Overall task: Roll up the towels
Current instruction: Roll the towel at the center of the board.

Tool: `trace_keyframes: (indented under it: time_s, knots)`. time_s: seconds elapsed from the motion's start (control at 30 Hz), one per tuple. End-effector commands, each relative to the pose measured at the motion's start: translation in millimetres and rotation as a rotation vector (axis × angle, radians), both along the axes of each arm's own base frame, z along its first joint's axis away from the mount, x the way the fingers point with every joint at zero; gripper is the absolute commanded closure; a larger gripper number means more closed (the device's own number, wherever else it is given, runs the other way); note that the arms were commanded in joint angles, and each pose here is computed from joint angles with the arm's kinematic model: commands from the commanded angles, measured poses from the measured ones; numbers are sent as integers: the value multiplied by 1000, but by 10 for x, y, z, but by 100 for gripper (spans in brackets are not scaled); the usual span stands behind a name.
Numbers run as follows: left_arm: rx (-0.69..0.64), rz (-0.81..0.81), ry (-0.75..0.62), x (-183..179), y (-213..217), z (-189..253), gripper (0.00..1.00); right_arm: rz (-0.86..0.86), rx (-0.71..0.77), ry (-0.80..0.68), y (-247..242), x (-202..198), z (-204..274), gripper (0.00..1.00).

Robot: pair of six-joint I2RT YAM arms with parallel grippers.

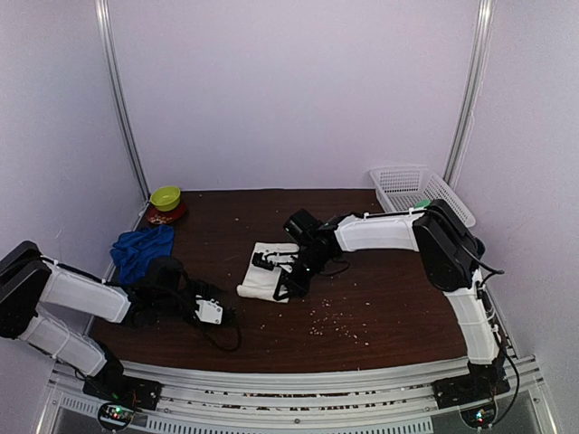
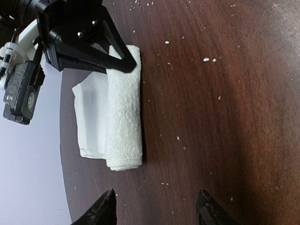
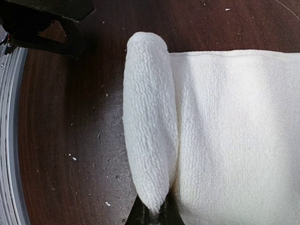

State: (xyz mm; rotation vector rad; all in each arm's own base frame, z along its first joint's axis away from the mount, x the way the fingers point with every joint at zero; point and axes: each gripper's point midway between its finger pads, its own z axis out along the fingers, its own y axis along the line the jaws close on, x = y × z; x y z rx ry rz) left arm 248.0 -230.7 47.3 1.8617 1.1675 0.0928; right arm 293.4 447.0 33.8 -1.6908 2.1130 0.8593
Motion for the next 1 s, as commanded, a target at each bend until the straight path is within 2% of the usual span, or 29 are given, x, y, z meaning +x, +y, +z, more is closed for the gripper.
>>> trace_keyframes:
  time_s: [0.0, 0.27, 0.5, 0.7, 0.97]
  knots:
    - [-43, -2, -191, 162, -159, 239, 42, -56, -82, 200, -194, -151, -264, 100]
    - [-13, 45, -210, 328, -337, 112, 48, -109, -58, 297, -217, -67, -267, 100]
    - [-18, 55, -228, 397, -436, 114, 49, -114, -38, 361, -211, -59, -255, 100]
    - [-22, 57, -258, 427, -482, 120, 49, -112, -58, 377, -204, -50, -310, 100]
    - [47, 87, -301, 527, -474, -51, 52, -112, -66, 379, -217, -63, -339, 100]
